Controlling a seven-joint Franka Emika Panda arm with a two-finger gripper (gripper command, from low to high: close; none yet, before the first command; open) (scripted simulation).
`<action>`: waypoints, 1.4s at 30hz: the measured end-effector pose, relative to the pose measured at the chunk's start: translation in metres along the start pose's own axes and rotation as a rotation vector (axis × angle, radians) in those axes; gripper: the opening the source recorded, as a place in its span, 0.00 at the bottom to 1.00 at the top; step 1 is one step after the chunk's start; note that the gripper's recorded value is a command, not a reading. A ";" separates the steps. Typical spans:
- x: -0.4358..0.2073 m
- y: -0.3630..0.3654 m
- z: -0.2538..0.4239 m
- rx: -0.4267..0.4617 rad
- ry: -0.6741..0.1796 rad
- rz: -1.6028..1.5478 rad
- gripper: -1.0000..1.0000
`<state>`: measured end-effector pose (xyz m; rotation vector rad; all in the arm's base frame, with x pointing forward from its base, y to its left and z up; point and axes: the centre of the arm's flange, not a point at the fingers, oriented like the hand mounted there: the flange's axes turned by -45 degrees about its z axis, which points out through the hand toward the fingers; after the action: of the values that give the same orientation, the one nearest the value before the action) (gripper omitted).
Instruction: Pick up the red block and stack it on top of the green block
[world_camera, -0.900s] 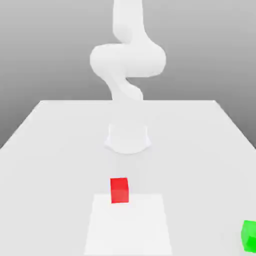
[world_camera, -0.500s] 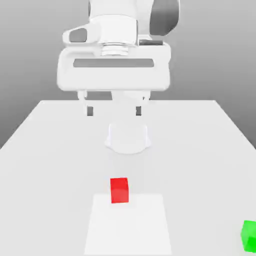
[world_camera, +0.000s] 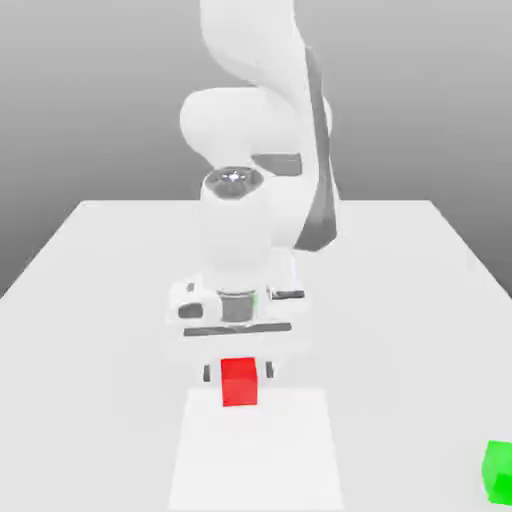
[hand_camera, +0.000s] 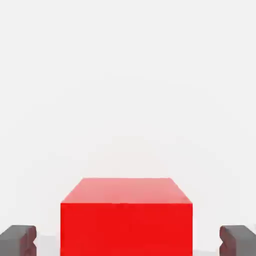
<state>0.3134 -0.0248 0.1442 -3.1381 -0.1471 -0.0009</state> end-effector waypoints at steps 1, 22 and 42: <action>0.000 0.000 0.000 0.000 0.000 0.000 0.00; 0.079 -0.060 -0.081 -0.040 -0.004 -0.392 0.00; 0.177 -0.313 -0.043 0.001 -0.002 -1.296 1.00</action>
<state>0.4607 0.3037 0.1877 -2.4124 -2.0117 0.0021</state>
